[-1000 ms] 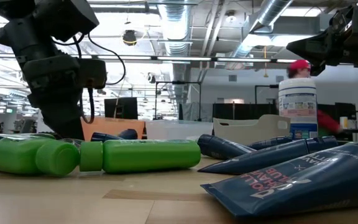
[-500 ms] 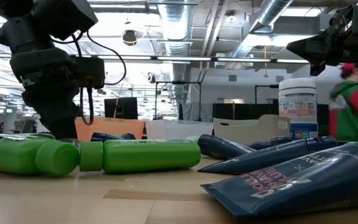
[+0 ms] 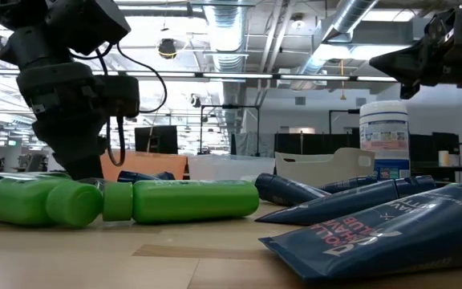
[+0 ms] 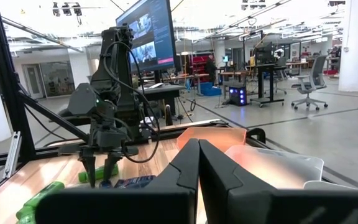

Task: Pick & Place Travel size toiletries
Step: Put the hairbrush into the orange bin

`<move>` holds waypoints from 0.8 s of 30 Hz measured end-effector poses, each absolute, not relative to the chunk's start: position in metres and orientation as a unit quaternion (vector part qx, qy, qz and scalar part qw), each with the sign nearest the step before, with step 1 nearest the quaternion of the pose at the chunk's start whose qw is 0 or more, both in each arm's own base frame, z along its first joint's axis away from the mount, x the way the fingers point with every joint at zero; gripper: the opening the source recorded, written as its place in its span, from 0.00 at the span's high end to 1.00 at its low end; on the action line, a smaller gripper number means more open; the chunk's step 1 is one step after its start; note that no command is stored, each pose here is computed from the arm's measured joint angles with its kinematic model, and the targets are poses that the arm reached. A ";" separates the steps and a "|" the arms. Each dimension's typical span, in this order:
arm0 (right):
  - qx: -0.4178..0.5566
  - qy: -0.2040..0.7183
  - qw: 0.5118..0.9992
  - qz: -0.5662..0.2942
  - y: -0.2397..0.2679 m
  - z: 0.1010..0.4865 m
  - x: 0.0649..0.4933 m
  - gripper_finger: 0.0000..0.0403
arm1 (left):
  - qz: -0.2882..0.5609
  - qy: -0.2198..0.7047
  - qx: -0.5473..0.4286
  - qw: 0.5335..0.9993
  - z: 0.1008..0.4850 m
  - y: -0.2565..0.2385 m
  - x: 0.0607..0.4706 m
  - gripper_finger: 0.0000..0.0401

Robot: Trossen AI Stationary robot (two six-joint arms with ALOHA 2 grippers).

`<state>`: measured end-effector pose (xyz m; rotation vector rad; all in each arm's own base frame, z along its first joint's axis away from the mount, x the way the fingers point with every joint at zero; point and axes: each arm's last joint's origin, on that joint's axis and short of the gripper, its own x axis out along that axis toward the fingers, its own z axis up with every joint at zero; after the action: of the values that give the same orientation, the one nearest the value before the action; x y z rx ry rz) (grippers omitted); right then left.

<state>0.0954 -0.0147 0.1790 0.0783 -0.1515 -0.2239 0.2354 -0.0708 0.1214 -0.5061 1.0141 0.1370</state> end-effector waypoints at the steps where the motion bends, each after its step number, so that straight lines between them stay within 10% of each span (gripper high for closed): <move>1: 0.039 -0.074 0.990 -0.112 -0.015 0.179 0.095 1.00 | 0.061 0.481 -0.241 0.840 0.121 -0.071 0.235 0.75; 9: 0.039 -0.072 0.990 -0.112 -0.015 0.178 0.096 1.00 | 0.060 0.488 -0.242 0.836 0.120 -0.071 0.234 0.98; 24: 0.039 -0.068 0.991 -0.112 -0.015 0.178 0.096 1.00 | 0.056 0.459 -0.254 0.849 0.135 -0.068 0.235 1.00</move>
<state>0.0956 -0.0148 0.1776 0.0780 -0.1369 -0.2249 0.2351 -0.0679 0.1346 -0.5362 0.9666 0.1175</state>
